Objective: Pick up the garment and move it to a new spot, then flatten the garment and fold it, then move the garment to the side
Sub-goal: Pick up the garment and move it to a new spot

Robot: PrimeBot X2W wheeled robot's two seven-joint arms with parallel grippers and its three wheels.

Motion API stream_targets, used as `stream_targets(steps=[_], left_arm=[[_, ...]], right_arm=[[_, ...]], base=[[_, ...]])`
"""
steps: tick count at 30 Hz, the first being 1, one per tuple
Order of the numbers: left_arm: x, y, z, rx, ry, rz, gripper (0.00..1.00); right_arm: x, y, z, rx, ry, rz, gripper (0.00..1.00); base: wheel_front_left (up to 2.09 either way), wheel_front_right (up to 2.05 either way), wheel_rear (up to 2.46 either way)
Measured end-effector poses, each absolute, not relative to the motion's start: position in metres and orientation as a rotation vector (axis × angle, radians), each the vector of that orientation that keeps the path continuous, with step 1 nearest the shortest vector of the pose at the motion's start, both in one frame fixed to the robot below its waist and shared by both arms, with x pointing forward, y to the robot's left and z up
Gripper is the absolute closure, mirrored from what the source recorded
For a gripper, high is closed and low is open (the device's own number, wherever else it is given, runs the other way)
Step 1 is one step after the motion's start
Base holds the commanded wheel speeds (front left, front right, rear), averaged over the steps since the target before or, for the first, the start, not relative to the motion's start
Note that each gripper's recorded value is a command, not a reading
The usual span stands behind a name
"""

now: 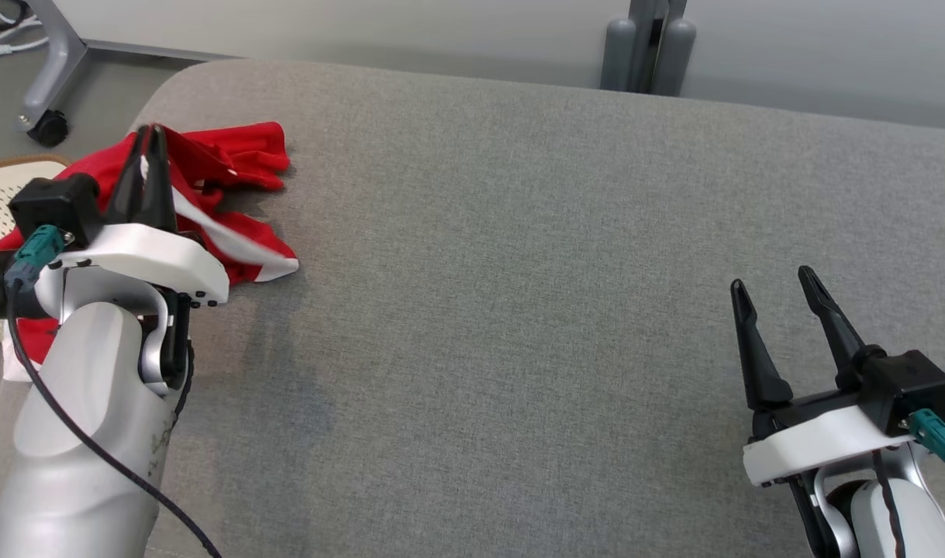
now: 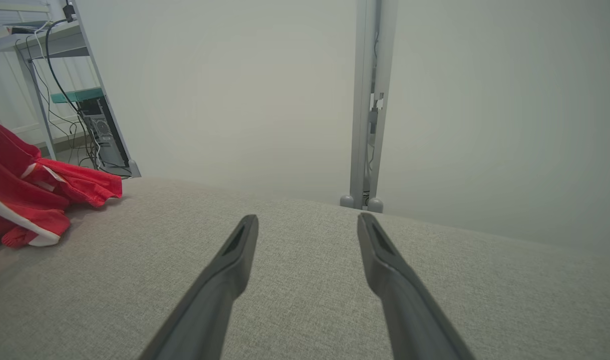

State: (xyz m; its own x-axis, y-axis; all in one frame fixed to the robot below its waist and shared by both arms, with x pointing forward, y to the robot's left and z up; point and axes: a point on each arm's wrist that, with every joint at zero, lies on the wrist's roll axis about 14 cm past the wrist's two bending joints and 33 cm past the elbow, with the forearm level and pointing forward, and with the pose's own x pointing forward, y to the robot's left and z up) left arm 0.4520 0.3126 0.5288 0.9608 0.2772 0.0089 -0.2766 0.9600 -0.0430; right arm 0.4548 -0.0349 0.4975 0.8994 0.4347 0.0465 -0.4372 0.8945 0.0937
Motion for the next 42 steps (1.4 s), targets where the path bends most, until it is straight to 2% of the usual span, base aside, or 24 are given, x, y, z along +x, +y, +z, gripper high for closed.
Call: stream_targets(steps=[3, 14, 22, 30, 42], left_arm=[[0.440, 0.316, 0.565, -0.020, -0.135, 0.298, 1.00], [0.379, 0.298, 0.644, 0.050, -0.363, 0.288, 1.00], [0.362, 0.247, 0.702, 0.066, -0.512, 0.156, 1.00], [0.385, 0.164, 0.704, -0.009, -0.509, -0.093, 1.00], [0.438, 0.002, 0.645, -0.134, -0.320, -0.546, 1.00]], right_arm=[[0.448, -0.035, 0.504, 0.102, -0.039, 0.455, 0.00], [0.435, -0.036, 0.531, 0.108, -0.103, 0.457, 0.00], [0.427, -0.049, 0.545, 0.123, -0.140, 0.428, 0.00], [0.421, -0.088, 0.546, 0.119, -0.147, 0.325, 0.00], [0.413, -0.167, 0.538, 0.113, -0.144, 0.107, 0.00]], base=[[0.00, 0.00, 0.00], [0.00, 0.00, 0.00], [0.00, 0.00, 0.00], [0.00, 0.00, 0.00], [0.00, 0.00, 0.00]])
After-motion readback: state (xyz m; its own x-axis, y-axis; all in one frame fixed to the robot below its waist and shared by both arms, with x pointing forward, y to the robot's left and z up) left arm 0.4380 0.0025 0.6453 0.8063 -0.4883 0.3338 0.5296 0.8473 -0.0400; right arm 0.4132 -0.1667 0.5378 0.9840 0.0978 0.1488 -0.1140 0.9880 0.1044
